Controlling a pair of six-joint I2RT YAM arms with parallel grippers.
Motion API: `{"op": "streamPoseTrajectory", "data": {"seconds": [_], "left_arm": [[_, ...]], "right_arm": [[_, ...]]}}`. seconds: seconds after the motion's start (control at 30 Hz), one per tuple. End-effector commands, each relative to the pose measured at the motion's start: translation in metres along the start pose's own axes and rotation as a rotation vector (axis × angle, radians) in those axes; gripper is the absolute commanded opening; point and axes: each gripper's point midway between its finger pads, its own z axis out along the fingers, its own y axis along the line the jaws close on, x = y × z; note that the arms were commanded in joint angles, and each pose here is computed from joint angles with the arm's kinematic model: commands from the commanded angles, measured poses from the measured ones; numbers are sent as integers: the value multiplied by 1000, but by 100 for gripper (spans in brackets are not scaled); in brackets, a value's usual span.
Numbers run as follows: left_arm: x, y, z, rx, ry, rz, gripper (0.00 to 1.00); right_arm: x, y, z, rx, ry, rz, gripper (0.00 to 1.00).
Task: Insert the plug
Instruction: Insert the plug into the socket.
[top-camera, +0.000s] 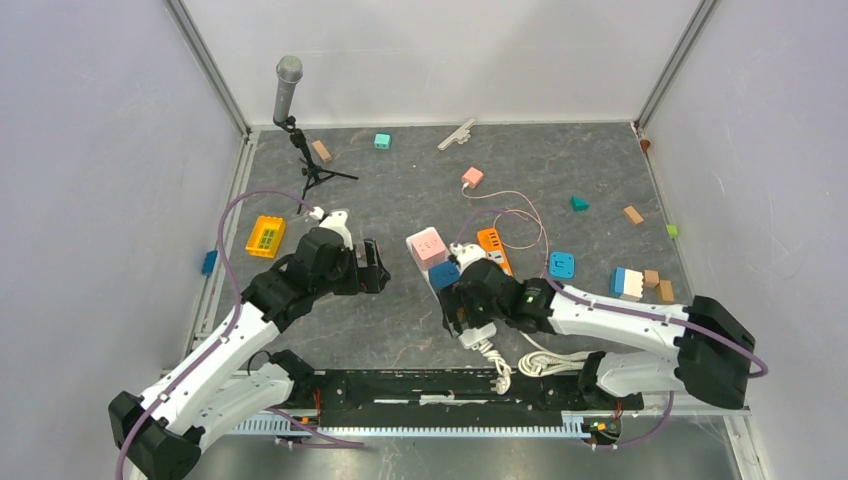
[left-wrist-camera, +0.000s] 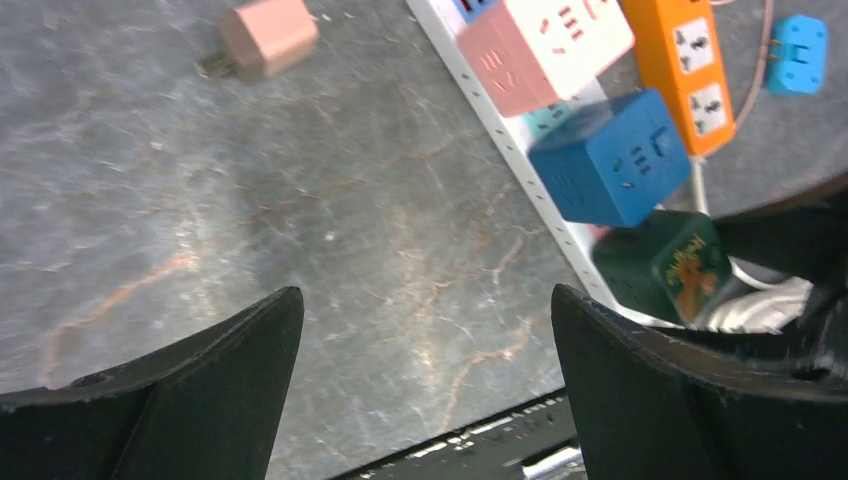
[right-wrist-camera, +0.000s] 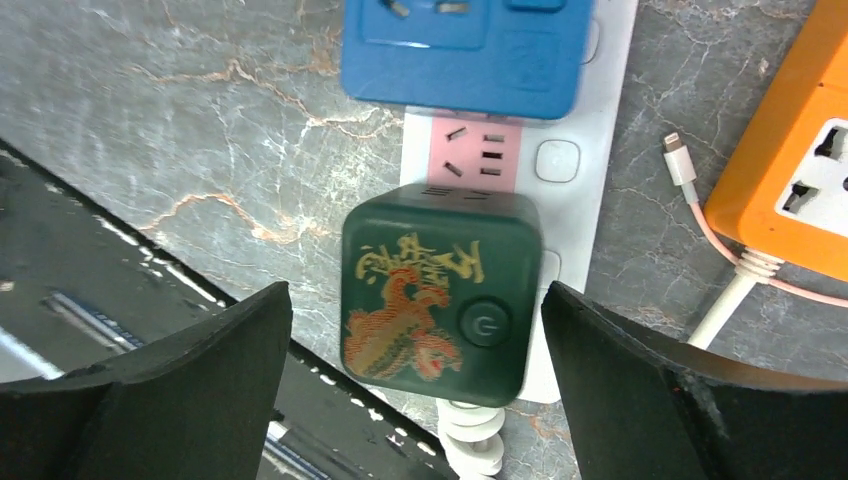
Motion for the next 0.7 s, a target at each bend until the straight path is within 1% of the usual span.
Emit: {"op": "streamPoseTrajectory", "data": {"seconds": [0.0,0.1,0.2,0.37,0.5,0.67], "left_arm": [[-2,-39,3,186,14,-128,100],[-2,-51,3,241,31,-179,100],[3,-62,4,298,61,-221,100],[8,-74,4,365,87,-260,100],[4,-78,0,386,88,-262,100],[-2,-83,-1,398,92,-262,100]], "right_arm": [[11,-3,-8,-132,69,128,98],[26,-14,-7,-142,103,178,98],[37,-21,-4,-130,134,187,98],[51,-13,2,-179,197,182,98],[55,10,6,-306,243,196,98],[36,46,8,-467,223,208,98]]}}
